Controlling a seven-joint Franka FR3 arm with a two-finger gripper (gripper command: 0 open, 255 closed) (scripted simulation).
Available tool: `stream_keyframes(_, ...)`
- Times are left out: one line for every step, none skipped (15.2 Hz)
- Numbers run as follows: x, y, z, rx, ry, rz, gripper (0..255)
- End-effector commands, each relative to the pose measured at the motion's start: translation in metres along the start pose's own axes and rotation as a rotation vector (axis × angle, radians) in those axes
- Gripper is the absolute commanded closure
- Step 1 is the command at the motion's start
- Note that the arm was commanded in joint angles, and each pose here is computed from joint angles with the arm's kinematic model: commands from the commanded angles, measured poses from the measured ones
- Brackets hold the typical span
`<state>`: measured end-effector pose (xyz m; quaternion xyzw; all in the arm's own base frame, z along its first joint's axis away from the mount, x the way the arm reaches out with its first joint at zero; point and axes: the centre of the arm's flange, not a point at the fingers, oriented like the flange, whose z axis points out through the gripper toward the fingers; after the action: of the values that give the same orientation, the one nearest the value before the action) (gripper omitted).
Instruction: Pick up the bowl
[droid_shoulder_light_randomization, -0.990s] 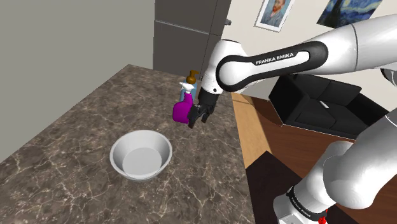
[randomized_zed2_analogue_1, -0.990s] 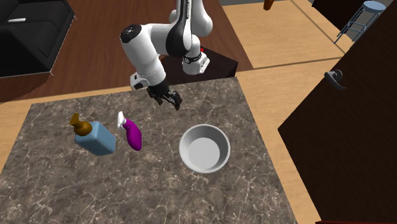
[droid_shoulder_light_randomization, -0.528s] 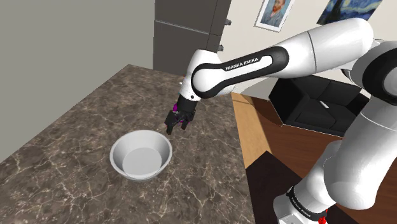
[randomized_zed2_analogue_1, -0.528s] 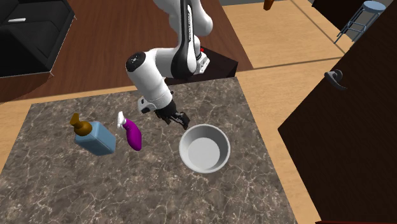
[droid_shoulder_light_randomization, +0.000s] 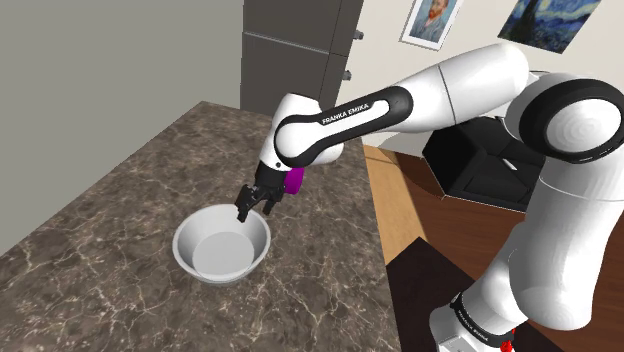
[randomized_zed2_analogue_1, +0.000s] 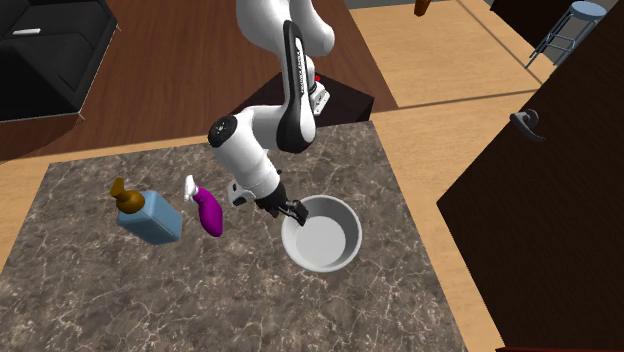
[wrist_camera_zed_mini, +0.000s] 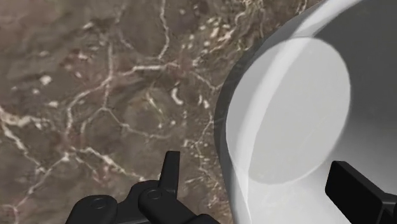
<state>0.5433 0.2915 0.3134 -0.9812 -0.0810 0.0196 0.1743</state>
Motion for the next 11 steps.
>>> stream_keyframes(0.001, 0.004, 0.01, 0.001, 0.001, 0.0, 0)
stream_keyframes(0.001, 0.006, 0.015, 0.001, 0.001, 0.0, 0)
stream_keyframes(0.001, 0.008, 0.02, 0.001, 0.001, 0.0, 0)
stream_keyframes(0.001, 0.009, 0.022, 0.001, 0.001, 0.0, 0)
stream_keyframes(0.001, 0.009, 0.022, 0.001, 0.001, 0.0, 0)
stream_keyframes(0.001, 0.009, 0.022, 0.001, 0.001, 0.0, 255)
stream_keyframes(0.001, 0.009, 0.022, 0.001, 0.001, 0.0, 255)
stream_keyframes(0.001, 0.009, 0.022, 0.001, 0.001, 0.0, 255)
stream_keyframes(0.001, 0.009, 0.022, 0.001, 0.001, 0.0, 255)
stream_keyframes(0.001, 0.009, 0.022, 0.001, 0.001, 0.0, 255)
stream_keyframes(0.001, 0.009, 0.022, 0.001, 0.001, 0.0, 255)
